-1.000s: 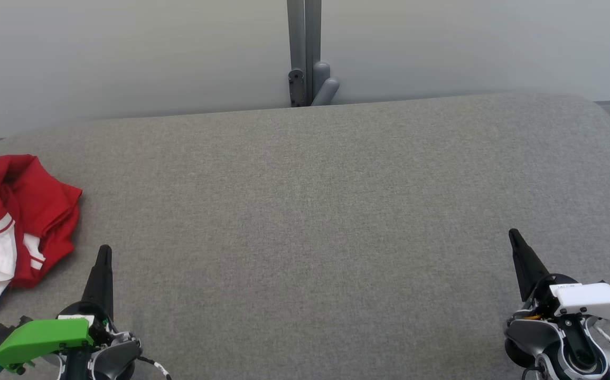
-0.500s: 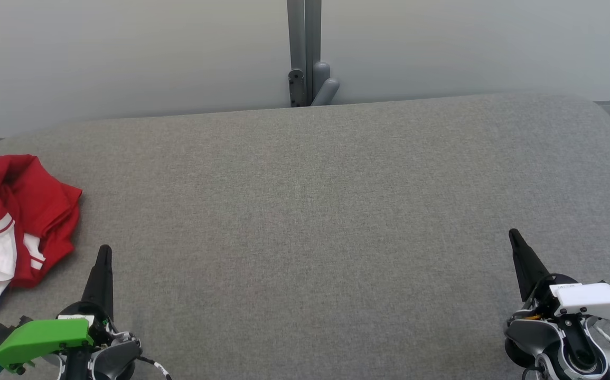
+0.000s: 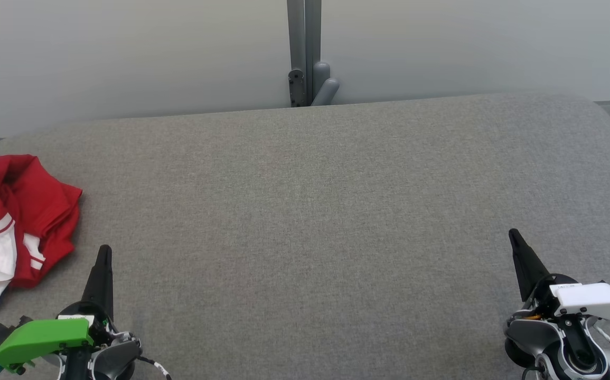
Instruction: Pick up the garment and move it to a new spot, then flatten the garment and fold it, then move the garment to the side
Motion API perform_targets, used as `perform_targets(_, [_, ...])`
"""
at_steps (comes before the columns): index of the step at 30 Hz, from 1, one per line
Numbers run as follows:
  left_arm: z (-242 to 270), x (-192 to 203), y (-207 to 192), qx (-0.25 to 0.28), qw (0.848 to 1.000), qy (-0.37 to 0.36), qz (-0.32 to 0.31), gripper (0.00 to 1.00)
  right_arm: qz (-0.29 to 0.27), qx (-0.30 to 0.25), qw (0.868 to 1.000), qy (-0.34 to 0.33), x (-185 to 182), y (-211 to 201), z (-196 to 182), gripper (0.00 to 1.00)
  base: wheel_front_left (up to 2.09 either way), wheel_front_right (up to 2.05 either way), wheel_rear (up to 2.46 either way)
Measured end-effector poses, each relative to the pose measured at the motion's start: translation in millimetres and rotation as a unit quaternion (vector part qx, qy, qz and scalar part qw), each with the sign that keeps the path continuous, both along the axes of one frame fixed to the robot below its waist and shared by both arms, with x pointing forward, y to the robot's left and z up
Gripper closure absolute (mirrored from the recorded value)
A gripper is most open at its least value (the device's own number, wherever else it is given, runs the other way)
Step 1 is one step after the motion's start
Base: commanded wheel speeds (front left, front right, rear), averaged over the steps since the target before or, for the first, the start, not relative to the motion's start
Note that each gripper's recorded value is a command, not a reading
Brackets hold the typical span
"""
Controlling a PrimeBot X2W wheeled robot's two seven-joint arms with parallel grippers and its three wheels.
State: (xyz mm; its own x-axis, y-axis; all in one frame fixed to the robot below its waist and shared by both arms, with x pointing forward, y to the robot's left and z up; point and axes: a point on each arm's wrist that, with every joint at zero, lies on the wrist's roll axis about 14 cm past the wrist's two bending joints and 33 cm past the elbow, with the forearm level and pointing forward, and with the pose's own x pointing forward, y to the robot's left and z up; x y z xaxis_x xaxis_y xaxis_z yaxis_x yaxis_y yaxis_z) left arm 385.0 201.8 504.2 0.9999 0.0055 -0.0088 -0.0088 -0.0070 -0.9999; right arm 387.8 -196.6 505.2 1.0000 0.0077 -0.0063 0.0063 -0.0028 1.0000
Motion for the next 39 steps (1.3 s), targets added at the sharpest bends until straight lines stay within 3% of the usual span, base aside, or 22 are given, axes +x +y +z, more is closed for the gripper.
perform_targets(39, [0.0, 0.0, 0.0, 0.0, 1.0, 0.0, 0.0, 1.0, 0.0, 0.0, 1.0, 0.0, 0.0, 0.0, 0.0, 1.0, 0.0, 0.0, 0.0])
